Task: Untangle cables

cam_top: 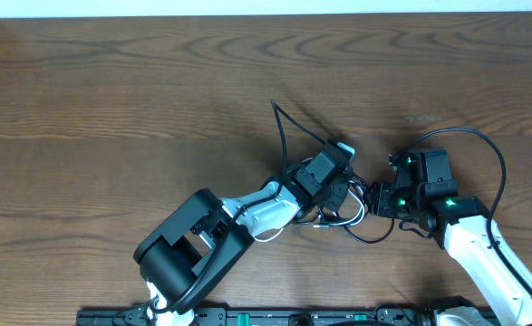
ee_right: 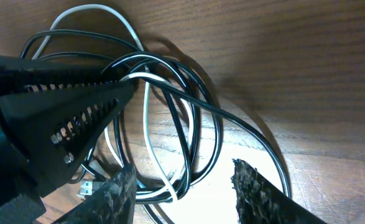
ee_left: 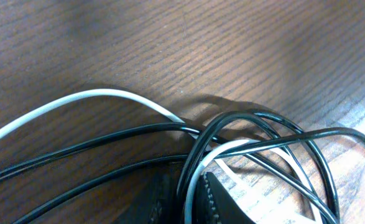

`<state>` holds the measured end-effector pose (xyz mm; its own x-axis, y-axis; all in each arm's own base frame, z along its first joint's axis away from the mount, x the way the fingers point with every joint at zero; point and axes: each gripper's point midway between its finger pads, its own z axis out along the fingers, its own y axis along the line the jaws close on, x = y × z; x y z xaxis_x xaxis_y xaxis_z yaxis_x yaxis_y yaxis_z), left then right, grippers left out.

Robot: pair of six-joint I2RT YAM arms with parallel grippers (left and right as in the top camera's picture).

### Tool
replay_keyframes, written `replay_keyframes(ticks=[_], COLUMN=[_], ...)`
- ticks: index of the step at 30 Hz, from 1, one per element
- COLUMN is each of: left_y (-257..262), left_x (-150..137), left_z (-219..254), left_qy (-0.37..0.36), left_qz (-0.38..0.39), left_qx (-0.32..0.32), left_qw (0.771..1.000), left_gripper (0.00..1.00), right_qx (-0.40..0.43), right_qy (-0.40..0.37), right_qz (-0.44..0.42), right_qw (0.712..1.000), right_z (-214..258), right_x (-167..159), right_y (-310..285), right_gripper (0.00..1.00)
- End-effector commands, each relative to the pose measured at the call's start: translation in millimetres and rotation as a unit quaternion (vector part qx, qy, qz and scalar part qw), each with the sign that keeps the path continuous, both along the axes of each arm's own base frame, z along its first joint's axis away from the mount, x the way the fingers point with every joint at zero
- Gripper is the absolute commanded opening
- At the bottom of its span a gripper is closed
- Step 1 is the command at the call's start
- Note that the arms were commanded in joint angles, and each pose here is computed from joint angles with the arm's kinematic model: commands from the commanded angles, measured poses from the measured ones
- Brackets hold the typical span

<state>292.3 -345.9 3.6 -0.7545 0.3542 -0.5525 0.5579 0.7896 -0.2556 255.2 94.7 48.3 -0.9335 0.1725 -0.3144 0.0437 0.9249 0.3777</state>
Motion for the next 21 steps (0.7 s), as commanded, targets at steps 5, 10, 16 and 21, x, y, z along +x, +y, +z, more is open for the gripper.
replay_keyframes(ticks=[5, 10, 16, 21], left_y=[12.0, 21.9, 23.8, 21.5], left_x=[-4.8, 2.0, 0.9, -4.4], left_z=[-16.7, -17.9, -13.0, 4.5], left_qy=[0.009, -0.007, -0.007, -0.002], left_qz=[0.005, 0.023, 0.024, 0.015], left_qx=[0.032, 0.056, 0.057, 0.043], left_qw=[0.999, 0.998, 0.998, 0.999], left_gripper=[0.11, 0.09, 0.07, 0.08], right_qx=[0.001, 0.0, 0.0, 0.0], right_qy=[0.007, 0.01, 0.01, 0.01], right_qz=[0.005, 0.005, 0.005, 0.005], right_qw=[1.0, 1.0, 1.0, 1.0], right_z=[-2.2, -2.8, -2.8, -2.8], right_x=[-4.4, -5.7, -5.7, -5.6], right_y=[1.8, 1.5, 1.5, 1.5], right_gripper=[0.47, 0.48, 0.49, 0.52])
